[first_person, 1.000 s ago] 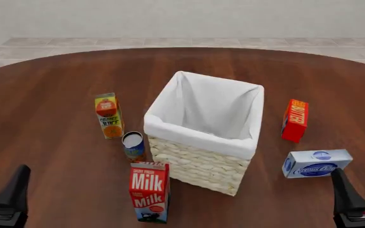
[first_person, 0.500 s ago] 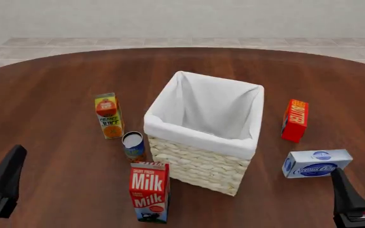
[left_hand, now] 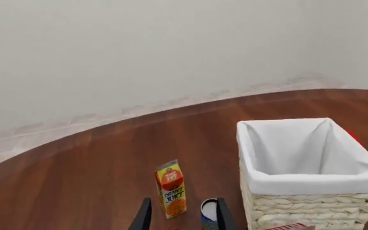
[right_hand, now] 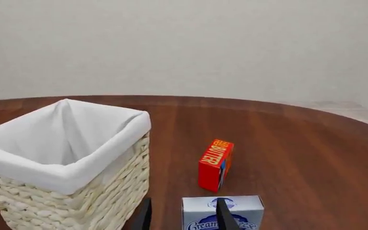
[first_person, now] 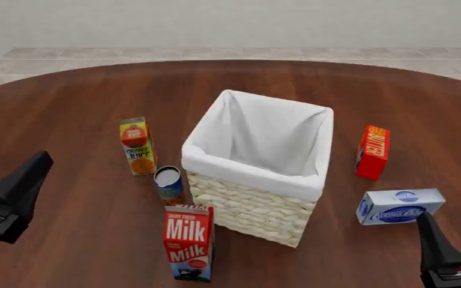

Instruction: Pick up the alphabet soup and the tomato sauce, and put them in the basket.

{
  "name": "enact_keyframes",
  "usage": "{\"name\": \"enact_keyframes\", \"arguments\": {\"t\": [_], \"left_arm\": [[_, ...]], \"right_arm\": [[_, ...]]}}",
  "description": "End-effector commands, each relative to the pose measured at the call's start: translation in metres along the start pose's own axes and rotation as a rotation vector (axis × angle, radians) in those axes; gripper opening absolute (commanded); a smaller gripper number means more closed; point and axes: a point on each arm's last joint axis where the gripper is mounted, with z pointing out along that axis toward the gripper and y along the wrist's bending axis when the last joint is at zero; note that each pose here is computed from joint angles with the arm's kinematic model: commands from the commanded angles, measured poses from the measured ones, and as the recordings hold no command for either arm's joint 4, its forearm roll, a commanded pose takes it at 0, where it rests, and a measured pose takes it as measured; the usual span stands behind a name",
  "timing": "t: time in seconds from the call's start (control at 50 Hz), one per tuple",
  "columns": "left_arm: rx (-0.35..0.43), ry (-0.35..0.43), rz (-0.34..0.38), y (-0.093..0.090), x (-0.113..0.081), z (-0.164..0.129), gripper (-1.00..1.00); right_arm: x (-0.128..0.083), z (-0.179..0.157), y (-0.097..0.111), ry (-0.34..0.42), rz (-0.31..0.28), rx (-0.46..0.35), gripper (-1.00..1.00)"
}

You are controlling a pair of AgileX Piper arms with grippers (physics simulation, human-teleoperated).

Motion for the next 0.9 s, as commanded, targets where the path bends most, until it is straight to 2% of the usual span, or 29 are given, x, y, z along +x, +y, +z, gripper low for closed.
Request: {"name": "enact_keyframes", "arguments": {"t": [0.02, 0.04, 0.14, 0.18, 0.48, 0.6, 0.72, 0.78, 0.82, 0.9], "left_arm": [[0.051, 0.061, 0.02, -0.004, -0.011, 0.02, 1.0], [0.059, 0.09, 0.061, -0.004, -0.01, 0.027, 1.0], [0.067, 0.122, 0.116, -0.005, -0.012, 0.036, 1.0], [0.062, 0.13, 0.109, -0.004, -0.015, 0.039, 1.0], [0.05, 0.173, 0.2, 0.0, -0.027, 0.059, 1.0], [0.067, 0.215, 0.185, -0.002, -0.032, 0.069, 1.0], [0.082, 0.256, 0.204, -0.003, -0.028, 0.077, 1.0], [0.086, 0.285, 0.188, -0.004, -0.027, 0.082, 1.0], [0.102, 0.327, 0.143, -0.007, -0.026, 0.089, 1.0], [0.132, 0.355, 0.15, -0.011, -0.025, 0.094, 1.0]], "right_arm": [[0.0, 0.0, 0.0, 0.001, 0.001, -0.004, 1.0], [0.0, 0.0, 0.0, 0.001, 0.001, -0.005, 1.0], [0.0, 0.0, 0.0, 0.002, 0.003, -0.006, 1.0], [0.0, 0.0, 0.0, 0.002, 0.003, -0.006, 1.0], [0.0, 0.0, 0.0, 0.002, 0.006, -0.008, 1.0], [0.0, 0.0, 0.001, 0.002, 0.005, -0.012, 1.0], [0.0, 0.0, 0.001, 0.002, 0.005, -0.013, 1.0], [0.001, 0.0, 0.001, 0.004, 0.006, -0.015, 1.0], [0.001, 0.0, 0.001, 0.004, 0.005, -0.016, 1.0], [0.0, 0.0, 0.001, 0.003, 0.002, -0.019, 1.0]]}}
